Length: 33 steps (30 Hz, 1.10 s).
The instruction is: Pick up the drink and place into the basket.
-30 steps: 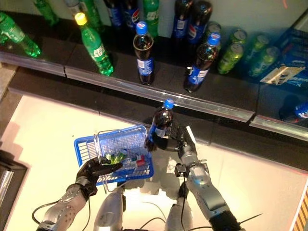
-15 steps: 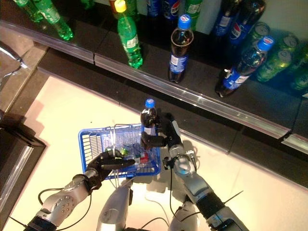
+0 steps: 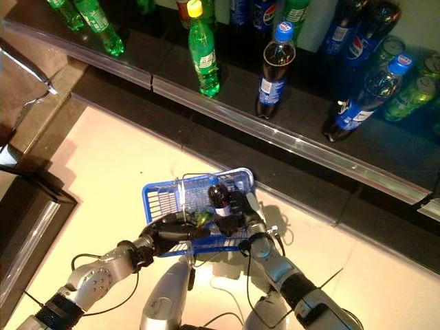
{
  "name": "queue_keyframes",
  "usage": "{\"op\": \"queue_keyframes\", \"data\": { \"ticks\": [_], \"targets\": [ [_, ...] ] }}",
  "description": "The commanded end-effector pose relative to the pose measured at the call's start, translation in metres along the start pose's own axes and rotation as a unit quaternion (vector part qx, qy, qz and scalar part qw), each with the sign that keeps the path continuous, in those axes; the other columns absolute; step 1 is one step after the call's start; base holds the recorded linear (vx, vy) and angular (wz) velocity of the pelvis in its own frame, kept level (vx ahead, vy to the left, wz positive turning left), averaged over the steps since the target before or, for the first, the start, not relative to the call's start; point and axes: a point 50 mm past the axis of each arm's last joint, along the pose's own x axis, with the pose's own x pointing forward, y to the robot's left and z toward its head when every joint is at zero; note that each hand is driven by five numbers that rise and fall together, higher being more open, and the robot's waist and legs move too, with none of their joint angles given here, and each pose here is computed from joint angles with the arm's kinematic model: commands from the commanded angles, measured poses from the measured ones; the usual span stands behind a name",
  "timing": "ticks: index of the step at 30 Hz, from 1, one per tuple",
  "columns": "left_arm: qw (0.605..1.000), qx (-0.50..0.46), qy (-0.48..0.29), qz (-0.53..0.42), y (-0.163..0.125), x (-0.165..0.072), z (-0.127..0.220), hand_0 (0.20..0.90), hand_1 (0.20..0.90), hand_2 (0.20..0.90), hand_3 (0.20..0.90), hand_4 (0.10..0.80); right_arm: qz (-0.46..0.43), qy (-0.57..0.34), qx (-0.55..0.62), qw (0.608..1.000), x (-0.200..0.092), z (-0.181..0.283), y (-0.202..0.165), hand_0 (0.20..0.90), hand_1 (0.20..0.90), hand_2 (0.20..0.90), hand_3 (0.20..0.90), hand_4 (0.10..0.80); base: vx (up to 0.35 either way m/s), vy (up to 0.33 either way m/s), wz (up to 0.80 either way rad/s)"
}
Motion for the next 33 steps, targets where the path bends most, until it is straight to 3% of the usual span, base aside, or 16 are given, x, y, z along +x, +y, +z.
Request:
{"op": "queue_keyframes", "data": {
  "ticks": [1,6,11,13,16,21,33],
  "targets": [
    [0.935,0.045,-0.184,-0.3,-0.101,-0.018,0.087,0.3,0.3,0.3,0.2,0.1,0.014,-0.174,-0.009,0.985,0.021,0.086,0.004,0.3,0.3,0.3,0.2,0.1,-0.029,-0.037,0.1],
    [0.92,0.051,-0.202,-0.333,-0.112,-0.02,0.098,0.3,0.3,0.3,0.2,0.1,0.039,-0.128,-0.084,0.987,0.034,0.078,0.004,0.3,0.3,0.3,0.2,0.1,-0.009,-0.018,0.06],
    [0.918,0.055,-0.186,-0.347,-0.115,-0.02,0.098,0.3,0.3,0.3,0.2,0.1,0.04,-0.008,-0.2,0.979,0.046,0.042,-0.015,0.3,0.3,0.3,0.2,0.1,-0.005,-0.024,0.06],
    [0.915,0.054,-0.172,-0.36,-0.118,-0.02,0.098,0.3,0.3,0.3,0.2,0.1,0.037,0.051,-0.288,0.956,0.052,0.032,-0.032,0.3,0.3,0.3,0.2,0.1,0.006,-0.05,0.13],
    [0.914,0.054,-0.165,-0.367,-0.12,-0.018,0.097,0.3,0.3,0.3,0.2,0.1,0.037,0.077,-0.316,0.945,0.056,0.03,-0.041,0.3,0.3,0.3,0.2,0.1,0.008,-0.026,0.1],
    [0.904,0.042,-0.154,-0.397,-0.133,-0.013,0.089,0.3,0.3,0.3,0.2,0.1,0.042,0.192,-0.412,0.889,0.062,0.029,-0.065,0.3,0.3,0.3,0.2,0.1,0.016,-0.007,0.09],
    [0.894,0.019,-0.143,-0.423,-0.155,-0.01,0.075,0.3,0.3,0.3,0.2,0.1,0.015,0.238,-0.424,0.874,0.065,0.037,-0.071,0.3,0.3,0.3,0.2,0.1,0.005,0.014,0.08]
  ]
}}
